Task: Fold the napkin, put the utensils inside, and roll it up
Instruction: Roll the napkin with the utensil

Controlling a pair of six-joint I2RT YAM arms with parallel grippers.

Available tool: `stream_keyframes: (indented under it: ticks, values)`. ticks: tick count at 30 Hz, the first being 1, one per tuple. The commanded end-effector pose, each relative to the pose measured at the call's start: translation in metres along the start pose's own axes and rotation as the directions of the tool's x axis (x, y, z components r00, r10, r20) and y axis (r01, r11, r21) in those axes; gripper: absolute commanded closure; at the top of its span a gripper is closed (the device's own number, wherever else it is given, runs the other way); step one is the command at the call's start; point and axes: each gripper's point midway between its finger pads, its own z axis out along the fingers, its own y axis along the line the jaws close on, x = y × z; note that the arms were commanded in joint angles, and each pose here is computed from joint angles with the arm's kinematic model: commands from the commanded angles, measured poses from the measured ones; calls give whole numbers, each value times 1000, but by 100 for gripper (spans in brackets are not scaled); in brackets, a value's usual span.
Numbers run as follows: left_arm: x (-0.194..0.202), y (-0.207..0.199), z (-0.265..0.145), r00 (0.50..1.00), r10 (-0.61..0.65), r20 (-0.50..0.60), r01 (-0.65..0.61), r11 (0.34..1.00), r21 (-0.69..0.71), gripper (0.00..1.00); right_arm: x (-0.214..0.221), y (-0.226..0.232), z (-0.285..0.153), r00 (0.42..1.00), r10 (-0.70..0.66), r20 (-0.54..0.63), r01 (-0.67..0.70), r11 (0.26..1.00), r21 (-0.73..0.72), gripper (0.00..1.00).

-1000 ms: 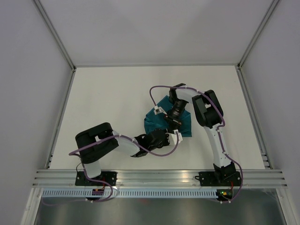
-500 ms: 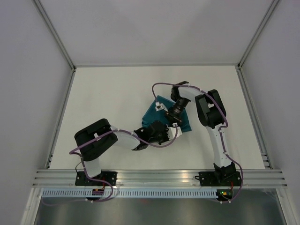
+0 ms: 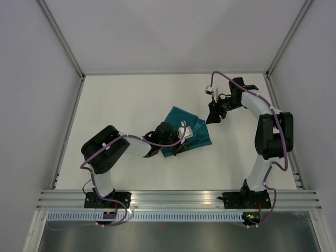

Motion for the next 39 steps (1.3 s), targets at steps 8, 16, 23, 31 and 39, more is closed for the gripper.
stream_keyframes:
  ticks: [8, 16, 23, 31, 39]
  values:
    - [30, -26, -7, 910, -388, -144, 413, 870, 270, 98, 16, 29, -9, 889, -455, 48, 424, 858, 289, 43]
    - [41, -34, -4, 817, -503, -282, 576, 737, 354, 98, 36, 70, 38, 765, -638, -83, 626, 708, 326, 42]
    - [47, -38, -5, 779, -525, -343, 626, 682, 378, 98, 56, 98, 74, 673, -723, -157, 734, 625, 267, 39]
    - [49, -38, -4, 767, -529, -364, 641, 668, 379, 98, 72, 108, 96, 640, -743, -198, 768, 606, 208, 41]
    - [52, -36, -2, 764, -527, -373, 643, 667, 375, 98, 84, 111, 109, 628, -742, -235, 778, 610, 150, 53]
